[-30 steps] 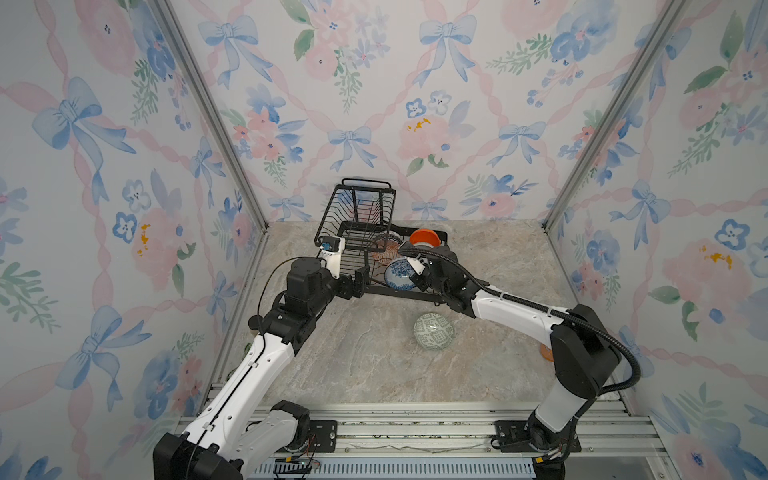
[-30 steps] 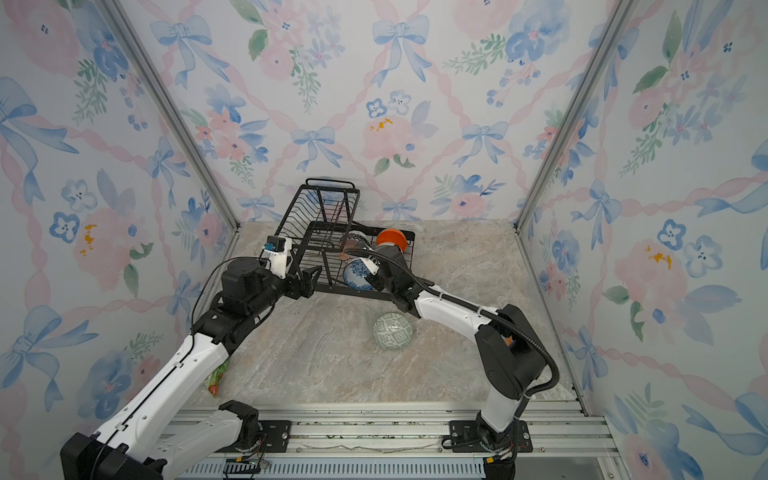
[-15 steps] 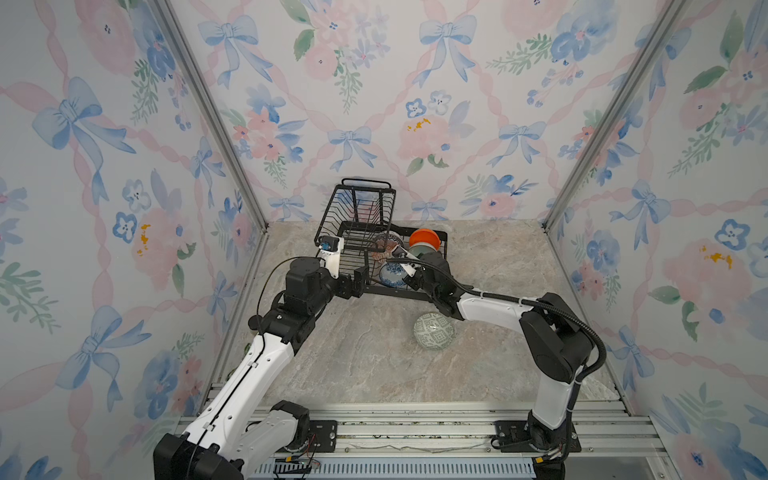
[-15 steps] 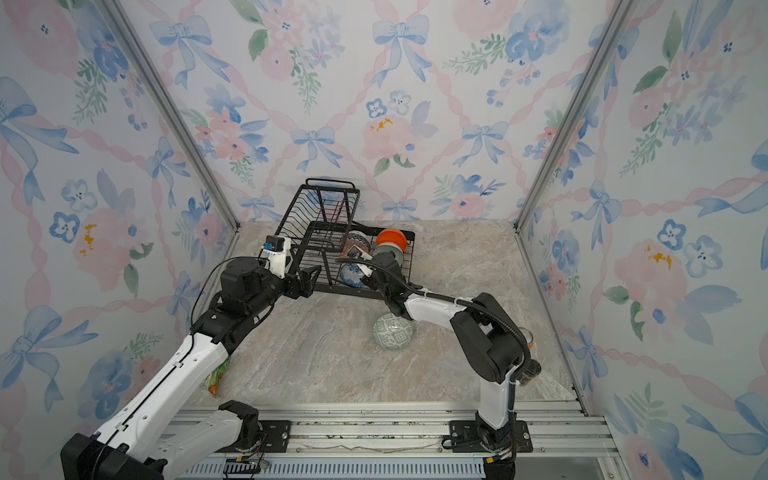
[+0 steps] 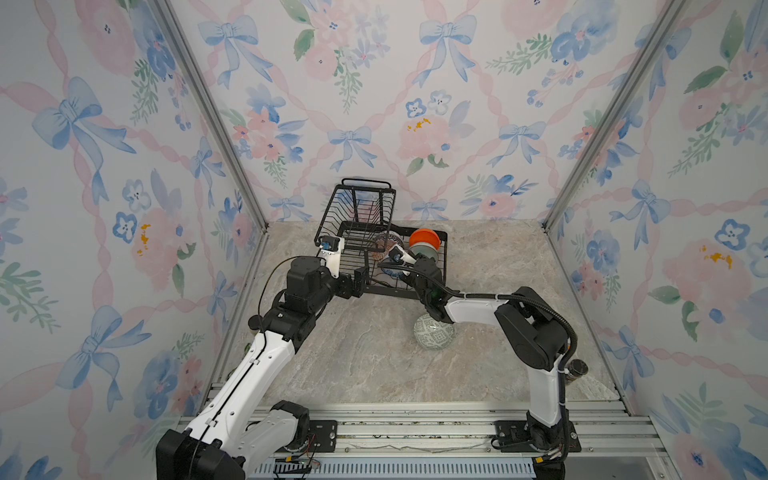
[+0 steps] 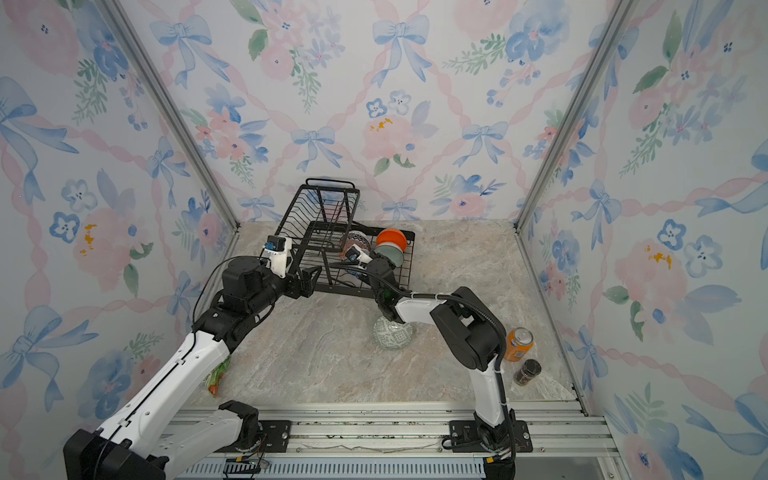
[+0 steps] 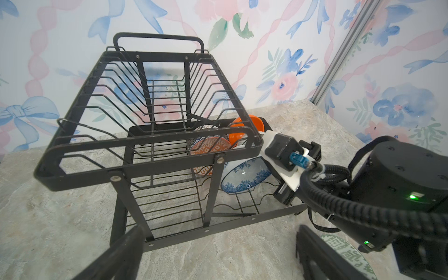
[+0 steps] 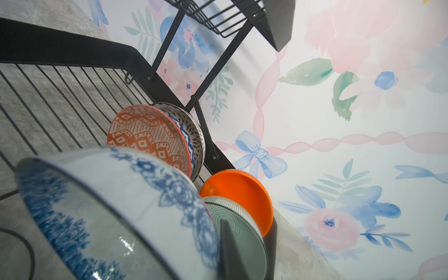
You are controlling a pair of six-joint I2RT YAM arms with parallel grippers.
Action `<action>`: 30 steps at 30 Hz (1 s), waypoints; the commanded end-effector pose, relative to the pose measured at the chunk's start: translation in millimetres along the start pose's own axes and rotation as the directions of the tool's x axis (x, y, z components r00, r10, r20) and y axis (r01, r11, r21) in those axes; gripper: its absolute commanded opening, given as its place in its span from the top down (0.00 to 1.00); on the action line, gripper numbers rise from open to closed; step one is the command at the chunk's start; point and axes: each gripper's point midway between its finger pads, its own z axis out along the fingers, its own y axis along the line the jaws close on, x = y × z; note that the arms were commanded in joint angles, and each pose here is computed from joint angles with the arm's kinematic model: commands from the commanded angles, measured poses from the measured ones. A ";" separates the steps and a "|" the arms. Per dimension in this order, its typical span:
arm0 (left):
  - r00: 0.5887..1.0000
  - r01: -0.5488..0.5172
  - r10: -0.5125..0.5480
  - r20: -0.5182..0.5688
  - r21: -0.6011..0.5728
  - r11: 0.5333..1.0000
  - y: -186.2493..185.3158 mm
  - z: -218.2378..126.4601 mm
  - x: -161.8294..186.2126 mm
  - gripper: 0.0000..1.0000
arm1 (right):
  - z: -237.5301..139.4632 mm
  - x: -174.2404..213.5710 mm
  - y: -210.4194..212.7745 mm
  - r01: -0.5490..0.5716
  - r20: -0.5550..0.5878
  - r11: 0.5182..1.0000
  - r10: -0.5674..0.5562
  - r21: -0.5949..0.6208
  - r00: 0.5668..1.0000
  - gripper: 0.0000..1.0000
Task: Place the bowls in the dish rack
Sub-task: 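Lower the blue floral bowl into the rack's lower tier with the right gripper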
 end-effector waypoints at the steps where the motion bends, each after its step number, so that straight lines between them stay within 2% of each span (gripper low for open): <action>1: 1.000 0.017 -0.017 -0.019 0.012 1.000 0.3 1.3 4.3 0.02 | 1.9 -31.4 -19.8 -0.053 0.096 0.993 0.042 0.110 0.995 1.00; 30: 1.000 0.017 -0.017 -0.010 0.010 1.000 0.2 -3.8 4.6 0.02 | 31.3 -36.5 14.1 -0.006 0.160 1.000 0.002 0.019 0.987 1.00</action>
